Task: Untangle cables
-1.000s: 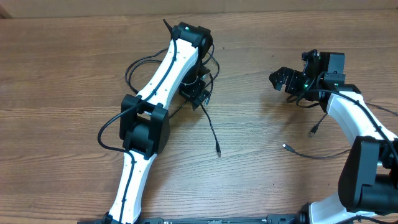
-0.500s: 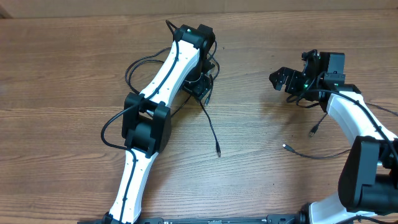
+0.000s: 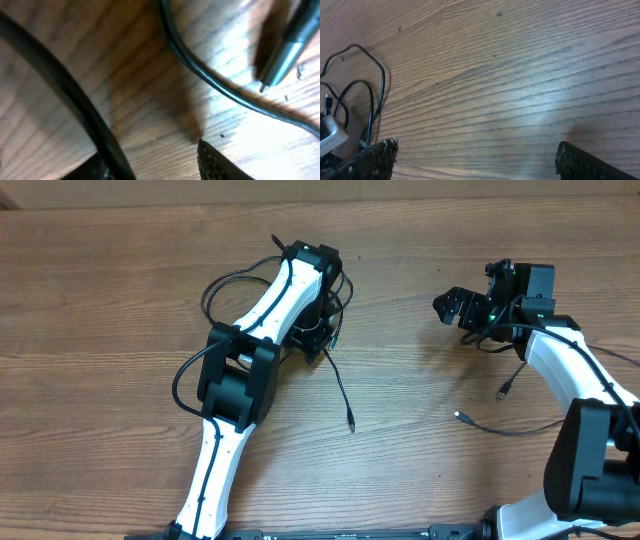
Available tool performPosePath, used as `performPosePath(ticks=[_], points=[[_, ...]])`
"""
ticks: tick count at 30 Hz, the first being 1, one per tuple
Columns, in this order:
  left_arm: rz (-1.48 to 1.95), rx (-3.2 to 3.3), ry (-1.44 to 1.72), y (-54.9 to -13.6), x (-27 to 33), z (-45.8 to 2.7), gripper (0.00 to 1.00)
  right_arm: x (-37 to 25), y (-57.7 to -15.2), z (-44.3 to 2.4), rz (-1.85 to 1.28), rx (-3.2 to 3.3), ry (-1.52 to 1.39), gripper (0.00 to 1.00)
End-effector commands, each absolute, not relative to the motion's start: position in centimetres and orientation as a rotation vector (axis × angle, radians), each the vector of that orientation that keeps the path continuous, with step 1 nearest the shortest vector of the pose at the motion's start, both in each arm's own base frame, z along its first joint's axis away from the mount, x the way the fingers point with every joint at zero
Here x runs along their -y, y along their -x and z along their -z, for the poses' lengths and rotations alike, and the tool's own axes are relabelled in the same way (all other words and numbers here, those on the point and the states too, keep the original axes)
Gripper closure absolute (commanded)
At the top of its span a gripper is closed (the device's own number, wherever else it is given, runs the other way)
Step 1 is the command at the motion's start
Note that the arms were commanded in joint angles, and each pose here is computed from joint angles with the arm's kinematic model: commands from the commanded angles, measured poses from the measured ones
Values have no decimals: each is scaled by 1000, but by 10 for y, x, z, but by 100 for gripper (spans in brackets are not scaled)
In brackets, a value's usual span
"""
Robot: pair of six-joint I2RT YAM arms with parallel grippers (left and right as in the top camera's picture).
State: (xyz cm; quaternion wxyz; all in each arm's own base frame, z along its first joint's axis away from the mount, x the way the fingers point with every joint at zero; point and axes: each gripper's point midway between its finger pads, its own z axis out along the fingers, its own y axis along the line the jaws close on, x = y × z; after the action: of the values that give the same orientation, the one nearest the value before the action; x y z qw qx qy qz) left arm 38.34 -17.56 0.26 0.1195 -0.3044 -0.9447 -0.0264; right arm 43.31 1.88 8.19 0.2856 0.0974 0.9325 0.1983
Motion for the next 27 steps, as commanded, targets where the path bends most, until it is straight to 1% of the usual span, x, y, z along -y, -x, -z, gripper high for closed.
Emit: performPosePath(ticks=[1,2,5,7,8,9,12,13,14,15,17,18,20,24,27], points=[[51,2769,906,-386,179,0,91,-17,-440,-89,-516,-2470,-245,0],[51,2772,906,-386,179,0,96,-17,-440,-89,-516,-2470,-245,0],[112,2769,912,-389,173,-10,96,-17,-440,-89,-515,-2469,-244,0],[284,2801,890,-402,156,-32,96,-17,-441,-90,-515,-2466,-243,0],[406,2842,848,-412,146,-51,96,-17,-441,-90,-515,-2466,-243,0],[452,2894,805,-420,144,-67,95,-17,-440,-90,-516,-2467,-243,0],[370,3104,780,-440,159,-131,95,-17,-440,-89,-516,-2469,-244,0],[306,3222,784,-446,167,-169,96,-17,-440,-89,-516,-2470,-245,0],[164,3370,810,-447,179,-220,96,-19,-440,-90,-533,-2468,-240,0],[36,3489,863,-442,187,-266,96,-24,-439,-92,-574,-2462,-224,0],[-91,3602,927,-432,191,-315,96,-35,-439,-98,-658,-2445,-189,0],[-151,3681,950,-421,189,-347,96,-41,-440,-104,-703,-2426,-166,0],[-225,3775,987,-401,182,-389,96,-49,-442,-118,-764,-2379,-121,0],[-266,3893,1060,-370,167,-441,96,-60,-447,-159,-836,-2284,-40,0],[-298,3953,1075,-356,161,-464,96,-67,-445,-195,-875,-2205,26,0]])
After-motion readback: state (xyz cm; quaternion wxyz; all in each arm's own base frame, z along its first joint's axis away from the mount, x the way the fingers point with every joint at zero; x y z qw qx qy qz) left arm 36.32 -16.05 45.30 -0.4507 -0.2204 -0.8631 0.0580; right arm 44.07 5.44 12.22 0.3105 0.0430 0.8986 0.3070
